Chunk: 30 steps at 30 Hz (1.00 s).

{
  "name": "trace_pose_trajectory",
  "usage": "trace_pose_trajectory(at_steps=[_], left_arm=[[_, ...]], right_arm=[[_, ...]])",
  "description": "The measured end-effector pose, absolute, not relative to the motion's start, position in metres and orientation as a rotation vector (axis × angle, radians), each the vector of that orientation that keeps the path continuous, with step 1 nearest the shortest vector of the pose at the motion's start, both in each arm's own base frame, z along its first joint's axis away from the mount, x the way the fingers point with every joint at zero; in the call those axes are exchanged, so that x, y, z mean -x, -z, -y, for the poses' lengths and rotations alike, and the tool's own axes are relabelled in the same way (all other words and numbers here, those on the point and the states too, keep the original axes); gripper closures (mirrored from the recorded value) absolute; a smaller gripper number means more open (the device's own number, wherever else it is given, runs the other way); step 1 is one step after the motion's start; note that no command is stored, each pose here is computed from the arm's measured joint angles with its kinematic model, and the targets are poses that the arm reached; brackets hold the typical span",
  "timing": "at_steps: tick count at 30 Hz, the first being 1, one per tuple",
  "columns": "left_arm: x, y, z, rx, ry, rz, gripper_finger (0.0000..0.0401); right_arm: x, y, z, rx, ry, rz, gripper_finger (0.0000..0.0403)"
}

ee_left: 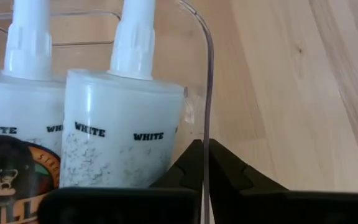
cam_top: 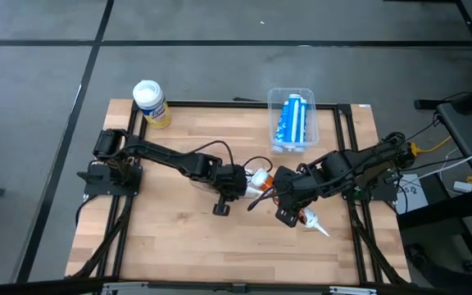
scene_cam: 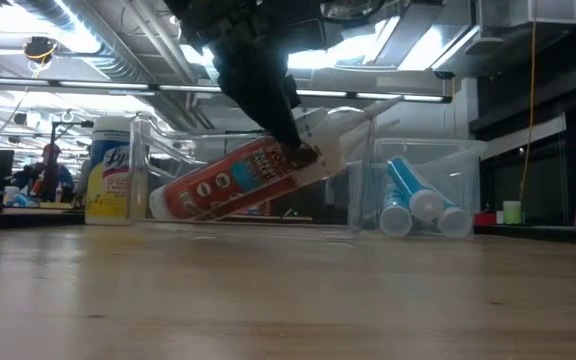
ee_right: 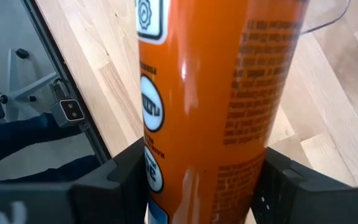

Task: Pick & place silicon tubes, Sealant and Lysol wipes
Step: Put the orange sealant into the left transparent bin

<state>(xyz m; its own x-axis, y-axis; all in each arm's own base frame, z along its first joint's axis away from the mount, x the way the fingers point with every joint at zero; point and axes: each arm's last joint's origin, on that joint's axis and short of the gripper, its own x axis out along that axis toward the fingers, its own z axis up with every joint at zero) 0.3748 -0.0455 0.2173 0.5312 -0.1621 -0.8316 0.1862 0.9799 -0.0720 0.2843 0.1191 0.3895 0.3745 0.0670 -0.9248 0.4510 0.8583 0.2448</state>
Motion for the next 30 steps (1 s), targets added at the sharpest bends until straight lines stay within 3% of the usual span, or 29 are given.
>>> trace_pose_trajectory(at_steps=[9,20,30], left_arm=[[-0.376,-0.219,0.047,-0.023,0.21,-0.971,0.0378],[-0.382,-0.215,0.059,0.021,0.211,-0.934,0.0398],[-0.365,-0.255,0.059,0.054,0.237,-0.848,0.0382]], right_arm=[[-0.284,-0.389,-0.119,-0.509,0.259,-1.173,0.0195],[-0.284,-0.39,-0.124,-0.507,0.243,-1.168,0.0194],[-0.283,-0.39,-0.125,-0.491,0.251,-1.154,0.0194]])
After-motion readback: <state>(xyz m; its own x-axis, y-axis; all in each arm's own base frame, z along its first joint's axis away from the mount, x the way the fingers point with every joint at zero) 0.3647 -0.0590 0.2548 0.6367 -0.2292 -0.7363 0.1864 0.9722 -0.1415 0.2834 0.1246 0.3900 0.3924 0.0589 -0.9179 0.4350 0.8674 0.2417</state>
